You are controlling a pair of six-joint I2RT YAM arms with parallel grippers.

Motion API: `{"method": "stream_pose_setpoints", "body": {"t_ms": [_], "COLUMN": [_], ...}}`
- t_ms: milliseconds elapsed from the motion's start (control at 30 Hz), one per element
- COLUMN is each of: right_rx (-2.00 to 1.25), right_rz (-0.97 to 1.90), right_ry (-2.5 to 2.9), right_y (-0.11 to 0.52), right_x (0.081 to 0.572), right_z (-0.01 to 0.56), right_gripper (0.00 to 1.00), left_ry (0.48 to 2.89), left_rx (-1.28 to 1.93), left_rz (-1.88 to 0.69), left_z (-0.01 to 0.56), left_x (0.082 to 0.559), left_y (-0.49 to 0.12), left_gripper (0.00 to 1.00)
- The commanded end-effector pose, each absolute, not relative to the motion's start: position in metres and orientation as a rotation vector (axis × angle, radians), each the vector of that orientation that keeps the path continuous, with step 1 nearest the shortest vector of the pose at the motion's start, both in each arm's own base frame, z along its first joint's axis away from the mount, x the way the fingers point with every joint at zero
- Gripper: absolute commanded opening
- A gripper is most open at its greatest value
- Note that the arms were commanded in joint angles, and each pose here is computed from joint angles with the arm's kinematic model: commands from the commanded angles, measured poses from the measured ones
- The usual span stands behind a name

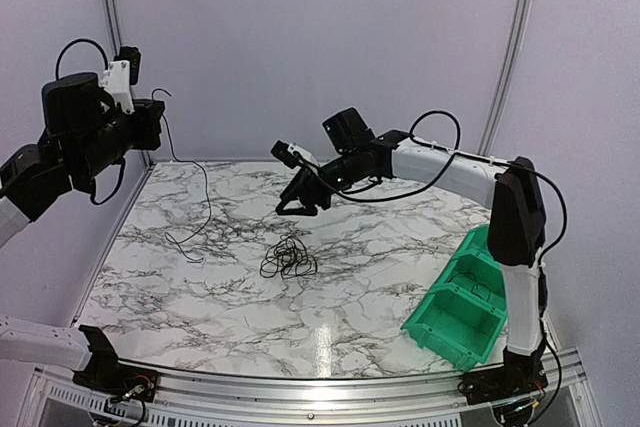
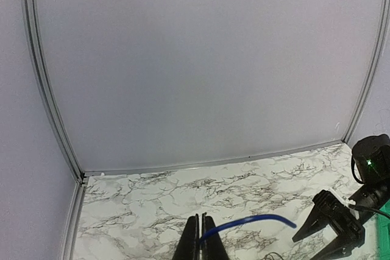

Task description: Untangle the cables

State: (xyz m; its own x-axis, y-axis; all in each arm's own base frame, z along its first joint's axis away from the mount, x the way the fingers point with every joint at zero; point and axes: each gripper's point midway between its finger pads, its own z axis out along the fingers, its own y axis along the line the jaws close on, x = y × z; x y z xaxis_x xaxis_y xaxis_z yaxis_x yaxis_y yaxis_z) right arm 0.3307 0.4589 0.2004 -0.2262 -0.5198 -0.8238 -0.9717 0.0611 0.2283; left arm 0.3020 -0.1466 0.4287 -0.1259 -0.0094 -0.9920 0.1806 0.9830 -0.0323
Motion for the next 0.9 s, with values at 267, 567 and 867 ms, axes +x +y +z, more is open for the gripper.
{"method": "stream_pose_setpoints", "body": {"t_ms": [267,567,867], "right_rx": [-1.322,-1.229,-1.233], "right_rz": [1.352,1.427,1.428], "right_ry": [1.864,1.969,1.925], "right_y": [0.517,0.539,0.539], "right_x": [0.313,0.322,0.324], "right_z": [0.233,0.200,0.208], "right_gripper": [0.67,0.66,0.01], "left_ry": [1.654,1.649,1.652], "left_rx": [0.092,0.086,0.068], "left_rz": [-0.284,-0.329,-0.331], "left_z": [0.433,0.434,0.428], "left_x": [0.300,0.297,0.293], "left_y": [-0.155,-0.158,-0.152], "left_gripper": [0.00,0.00,0.00]}}
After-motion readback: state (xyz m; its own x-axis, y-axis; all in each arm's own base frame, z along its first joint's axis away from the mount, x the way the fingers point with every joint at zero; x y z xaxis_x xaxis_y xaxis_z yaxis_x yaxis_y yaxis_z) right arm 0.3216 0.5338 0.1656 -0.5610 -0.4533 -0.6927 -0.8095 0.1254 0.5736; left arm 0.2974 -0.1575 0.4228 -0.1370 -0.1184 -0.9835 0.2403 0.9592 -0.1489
